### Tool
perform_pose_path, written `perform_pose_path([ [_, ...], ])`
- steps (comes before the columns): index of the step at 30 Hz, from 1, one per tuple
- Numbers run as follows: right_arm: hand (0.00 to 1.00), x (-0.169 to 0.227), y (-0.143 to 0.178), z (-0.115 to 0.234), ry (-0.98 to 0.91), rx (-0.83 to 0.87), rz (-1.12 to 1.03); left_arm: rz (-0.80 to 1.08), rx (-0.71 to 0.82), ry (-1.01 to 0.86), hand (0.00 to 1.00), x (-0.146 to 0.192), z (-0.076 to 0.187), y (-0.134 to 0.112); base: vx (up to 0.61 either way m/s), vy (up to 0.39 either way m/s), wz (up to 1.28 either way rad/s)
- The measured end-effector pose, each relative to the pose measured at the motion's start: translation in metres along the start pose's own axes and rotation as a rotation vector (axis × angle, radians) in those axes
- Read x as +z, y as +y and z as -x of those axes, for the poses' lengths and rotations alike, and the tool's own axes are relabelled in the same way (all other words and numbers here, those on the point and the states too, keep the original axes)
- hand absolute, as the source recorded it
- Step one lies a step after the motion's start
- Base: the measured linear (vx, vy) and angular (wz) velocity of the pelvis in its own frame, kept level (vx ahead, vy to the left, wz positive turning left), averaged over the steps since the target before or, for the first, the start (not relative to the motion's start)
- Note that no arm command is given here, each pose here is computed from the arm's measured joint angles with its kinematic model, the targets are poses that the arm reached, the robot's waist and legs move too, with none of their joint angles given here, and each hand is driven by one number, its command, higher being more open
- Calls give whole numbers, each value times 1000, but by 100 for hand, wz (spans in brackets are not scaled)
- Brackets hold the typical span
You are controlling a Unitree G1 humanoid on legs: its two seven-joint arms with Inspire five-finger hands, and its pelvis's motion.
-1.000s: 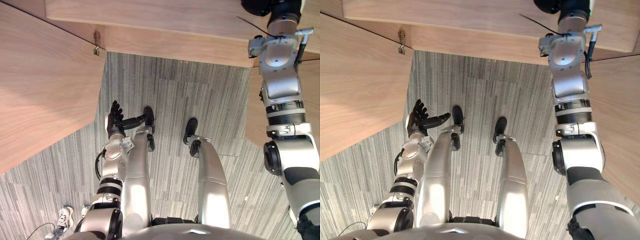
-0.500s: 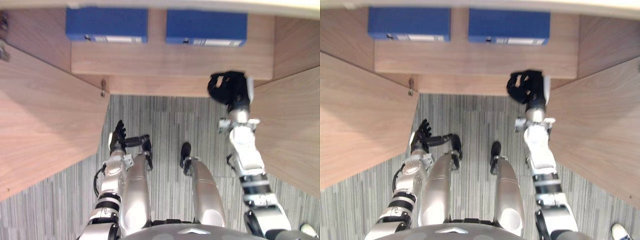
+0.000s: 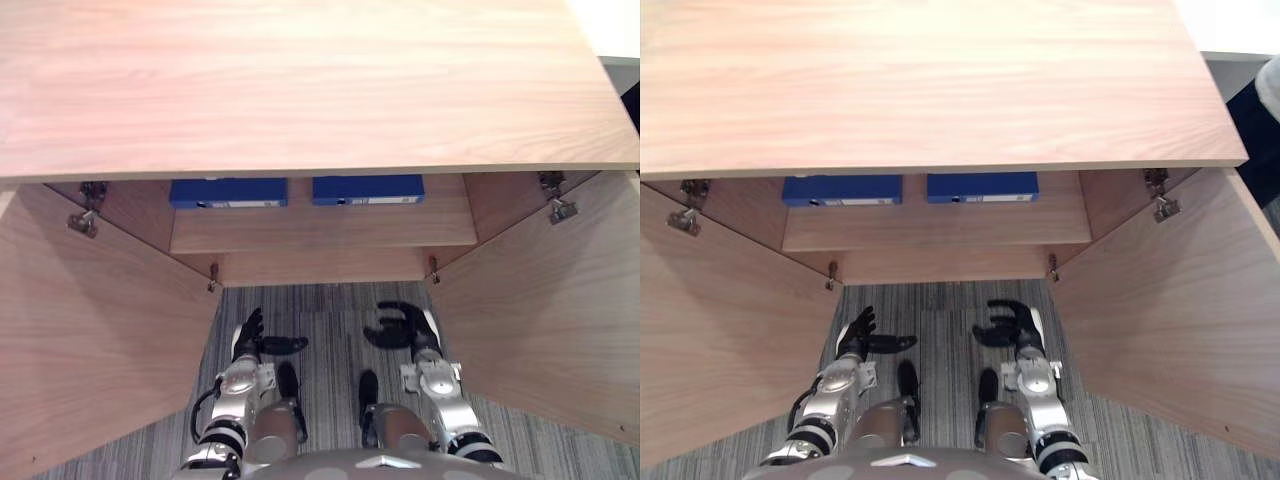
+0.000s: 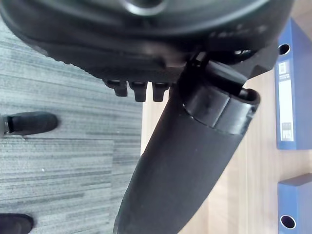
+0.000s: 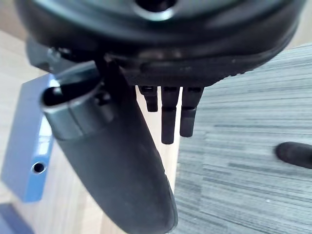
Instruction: Walk over to the cabinet, pick up the folder, carry it to the office cabinet, place the folder inside the office cabinet, then close the office cabinet door
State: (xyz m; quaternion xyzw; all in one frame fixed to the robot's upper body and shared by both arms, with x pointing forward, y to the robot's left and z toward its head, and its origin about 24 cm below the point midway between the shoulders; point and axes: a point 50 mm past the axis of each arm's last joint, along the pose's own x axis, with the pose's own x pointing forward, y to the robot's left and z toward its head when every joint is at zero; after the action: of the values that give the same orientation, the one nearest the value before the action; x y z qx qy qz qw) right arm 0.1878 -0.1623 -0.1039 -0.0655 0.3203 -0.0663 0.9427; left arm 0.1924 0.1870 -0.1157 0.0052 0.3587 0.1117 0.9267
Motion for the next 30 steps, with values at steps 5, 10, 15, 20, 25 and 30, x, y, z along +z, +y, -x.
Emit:
perform_pose_path([
  [5,100,-40,-20,6,175,-70,0,-18,22,101,100,-30,9,9,-23,23,-11],
  [10,100,-72,-28,17,318,-108,3,-55,34,207,100,-60,20,15,-88,21,-6],
  [15,100,-82,-32,21,375,-131,-29,-58,46,264,100,-73,24,19,-72,26,-15],
  [20,100,-92,-35,25,422,-162,-91,-91,44,294,100,-81,28,21,-32,16,-20],
  [25,100,-98,-41,30,448,-210,-172,-90,48,315,100,-86,31,22,15,16,-33],
  [30,100,-107,-48,37,476,-272,-265,-89,48,318,100,-87,31,22,21,10,-35],
])
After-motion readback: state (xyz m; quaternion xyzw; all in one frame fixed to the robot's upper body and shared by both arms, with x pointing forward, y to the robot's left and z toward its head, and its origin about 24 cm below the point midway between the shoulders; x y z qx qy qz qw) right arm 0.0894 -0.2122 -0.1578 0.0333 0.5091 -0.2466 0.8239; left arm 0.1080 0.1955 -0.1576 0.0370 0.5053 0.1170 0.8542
